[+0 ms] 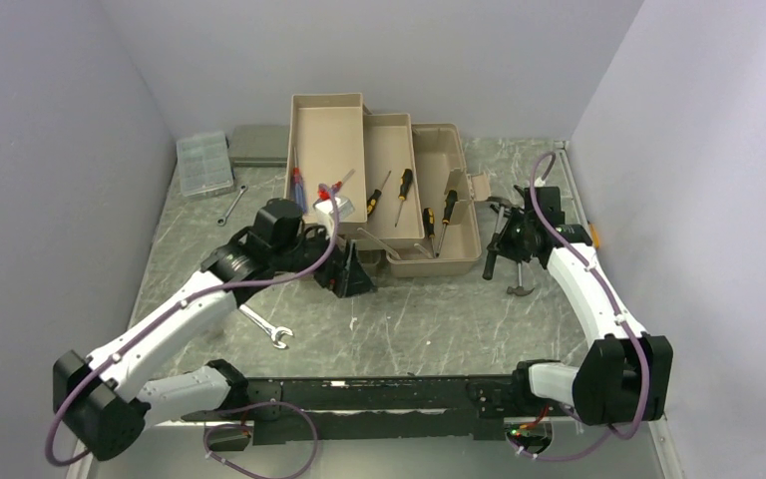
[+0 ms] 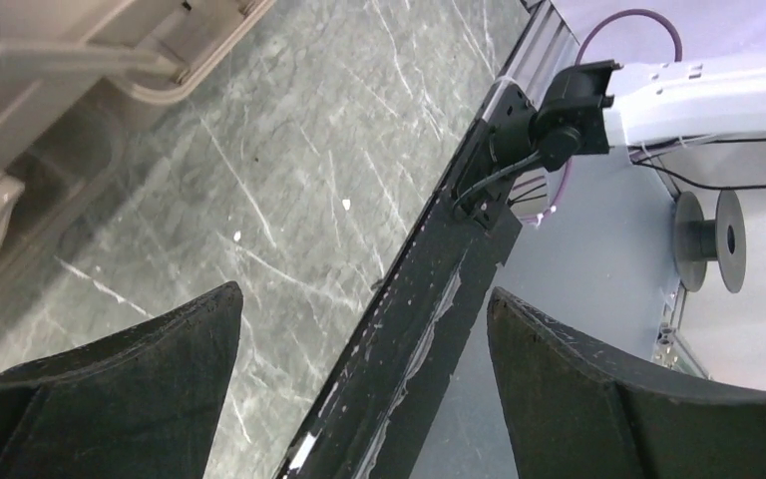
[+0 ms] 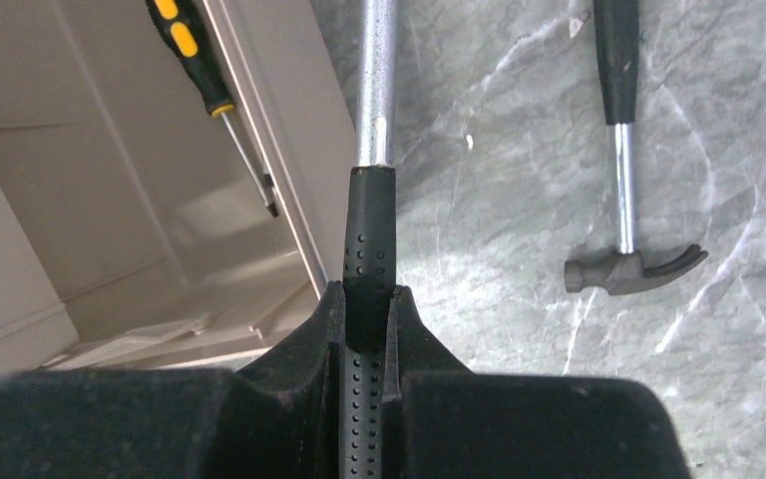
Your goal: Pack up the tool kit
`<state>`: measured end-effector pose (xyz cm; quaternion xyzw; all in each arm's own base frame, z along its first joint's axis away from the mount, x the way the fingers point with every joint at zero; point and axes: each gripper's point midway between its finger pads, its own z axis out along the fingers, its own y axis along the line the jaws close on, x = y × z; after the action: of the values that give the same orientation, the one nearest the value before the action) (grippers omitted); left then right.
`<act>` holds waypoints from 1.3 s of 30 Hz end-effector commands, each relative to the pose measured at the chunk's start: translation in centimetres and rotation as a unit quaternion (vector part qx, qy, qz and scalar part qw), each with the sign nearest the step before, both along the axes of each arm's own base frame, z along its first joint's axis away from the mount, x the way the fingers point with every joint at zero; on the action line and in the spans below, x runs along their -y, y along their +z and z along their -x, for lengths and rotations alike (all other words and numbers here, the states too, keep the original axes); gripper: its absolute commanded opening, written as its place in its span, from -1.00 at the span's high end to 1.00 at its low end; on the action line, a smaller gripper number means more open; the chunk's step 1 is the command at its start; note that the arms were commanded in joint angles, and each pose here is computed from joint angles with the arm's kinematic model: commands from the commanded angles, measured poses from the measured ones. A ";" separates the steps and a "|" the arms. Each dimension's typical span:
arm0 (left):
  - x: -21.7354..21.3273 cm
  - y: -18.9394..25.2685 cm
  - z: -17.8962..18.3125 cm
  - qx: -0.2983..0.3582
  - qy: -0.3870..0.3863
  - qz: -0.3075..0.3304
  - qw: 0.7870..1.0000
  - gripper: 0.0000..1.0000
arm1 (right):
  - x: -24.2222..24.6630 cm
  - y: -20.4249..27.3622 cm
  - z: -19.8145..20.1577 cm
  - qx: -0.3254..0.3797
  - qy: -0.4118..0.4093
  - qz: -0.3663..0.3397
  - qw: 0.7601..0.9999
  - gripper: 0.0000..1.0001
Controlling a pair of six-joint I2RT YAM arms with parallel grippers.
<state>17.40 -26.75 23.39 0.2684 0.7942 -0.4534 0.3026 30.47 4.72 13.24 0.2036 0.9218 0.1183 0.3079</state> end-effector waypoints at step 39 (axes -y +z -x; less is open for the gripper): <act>-7.9 7.8 -3.9 0.097 0.208 -0.004 0.973 -0.90 | -11.7 1.2 -11.8 0.058 0.222 0.018 0.973 0.87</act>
<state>21.19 -19.38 30.62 0.1450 0.8047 -0.3549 0.4532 38.25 16.09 11.77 -0.0142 0.9483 0.1842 0.2582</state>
